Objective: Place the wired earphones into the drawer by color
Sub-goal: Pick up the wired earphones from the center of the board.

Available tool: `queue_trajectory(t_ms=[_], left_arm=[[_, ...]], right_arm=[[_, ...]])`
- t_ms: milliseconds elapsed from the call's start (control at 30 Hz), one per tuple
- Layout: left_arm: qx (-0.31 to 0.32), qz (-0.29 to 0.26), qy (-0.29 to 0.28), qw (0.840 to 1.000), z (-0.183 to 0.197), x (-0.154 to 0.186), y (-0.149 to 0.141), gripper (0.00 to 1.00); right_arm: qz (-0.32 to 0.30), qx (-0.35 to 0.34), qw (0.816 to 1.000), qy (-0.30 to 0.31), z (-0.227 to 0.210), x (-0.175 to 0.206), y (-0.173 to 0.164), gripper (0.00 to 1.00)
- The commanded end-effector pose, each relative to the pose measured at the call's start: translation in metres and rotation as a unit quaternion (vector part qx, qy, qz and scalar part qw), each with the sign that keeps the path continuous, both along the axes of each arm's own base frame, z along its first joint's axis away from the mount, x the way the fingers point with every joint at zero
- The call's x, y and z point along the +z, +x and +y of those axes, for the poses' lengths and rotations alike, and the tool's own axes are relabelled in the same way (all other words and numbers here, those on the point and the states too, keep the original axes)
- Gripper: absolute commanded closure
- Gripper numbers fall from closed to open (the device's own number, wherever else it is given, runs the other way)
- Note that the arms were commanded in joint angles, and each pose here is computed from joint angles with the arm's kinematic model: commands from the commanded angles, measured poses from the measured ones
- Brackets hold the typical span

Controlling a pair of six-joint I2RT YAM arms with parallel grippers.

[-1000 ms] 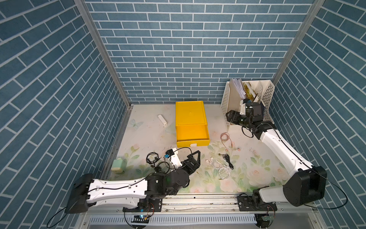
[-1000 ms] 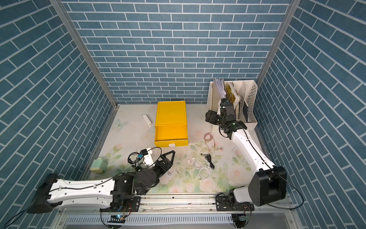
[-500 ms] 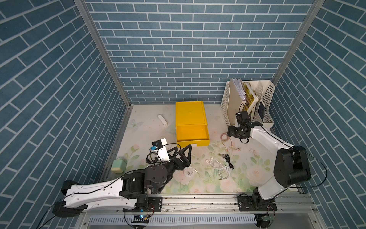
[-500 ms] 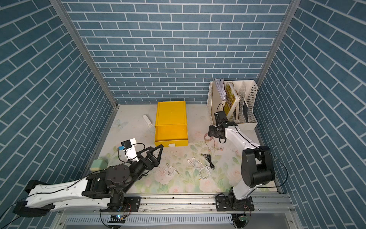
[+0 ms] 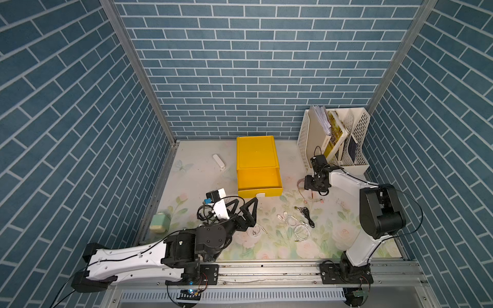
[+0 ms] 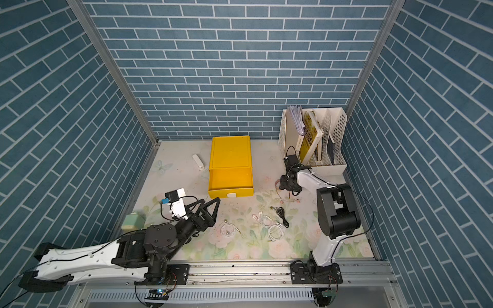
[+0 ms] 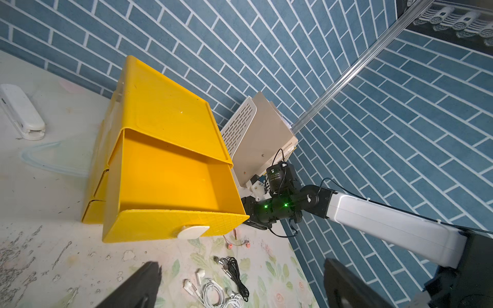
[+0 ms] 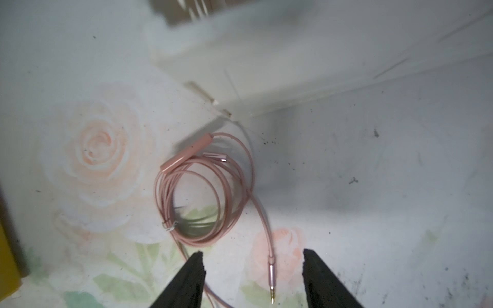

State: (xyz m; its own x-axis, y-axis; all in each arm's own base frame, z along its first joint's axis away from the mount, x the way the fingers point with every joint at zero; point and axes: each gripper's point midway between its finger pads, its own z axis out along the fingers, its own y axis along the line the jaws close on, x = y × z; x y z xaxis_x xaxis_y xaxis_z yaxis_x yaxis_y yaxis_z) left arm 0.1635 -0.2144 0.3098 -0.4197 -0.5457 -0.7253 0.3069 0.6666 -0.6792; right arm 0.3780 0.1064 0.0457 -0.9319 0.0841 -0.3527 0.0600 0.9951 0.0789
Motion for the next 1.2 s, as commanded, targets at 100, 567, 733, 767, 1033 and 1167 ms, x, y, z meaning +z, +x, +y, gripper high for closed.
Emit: queue_trajectory(t_ms=[100, 567, 733, 767, 1033, 1167], left_arm=[[0.006, 0.010, -0.012, 1.000, 0.013, -0.010, -0.002, 0.00], [0.009, 0.012, -0.011, 1.000, 0.017, -0.014, -0.001, 0.00], [0.012, 0.014, -0.011, 1.000, 0.019, -0.016, -0.001, 0.00], [0.013, 0.014, -0.012, 1.000, 0.019, -0.015, -0.001, 0.00], [0.018, 0.017, -0.013, 1.000, 0.023, -0.018, -0.001, 0.00], [0.020, 0.018, -0.012, 1.000, 0.024, -0.019, 0.000, 0.00]], right_arm=[[-0.012, -0.016, 1.000, -0.005, 0.003, -0.005, 0.015, 0.41], [-0.013, -0.015, 1.000, -0.002, 0.013, -0.008, 0.023, 0.41], [-0.004, -0.017, 1.000, -0.014, 0.011, -0.018, 0.023, 0.41], [-0.001, -0.016, 1.000, -0.017, 0.011, -0.020, 0.023, 0.41], [0.009, -0.016, 0.999, -0.032, 0.006, -0.031, 0.017, 0.44], [0.016, -0.013, 0.999, -0.034, 0.007, -0.036, 0.017, 0.51]])
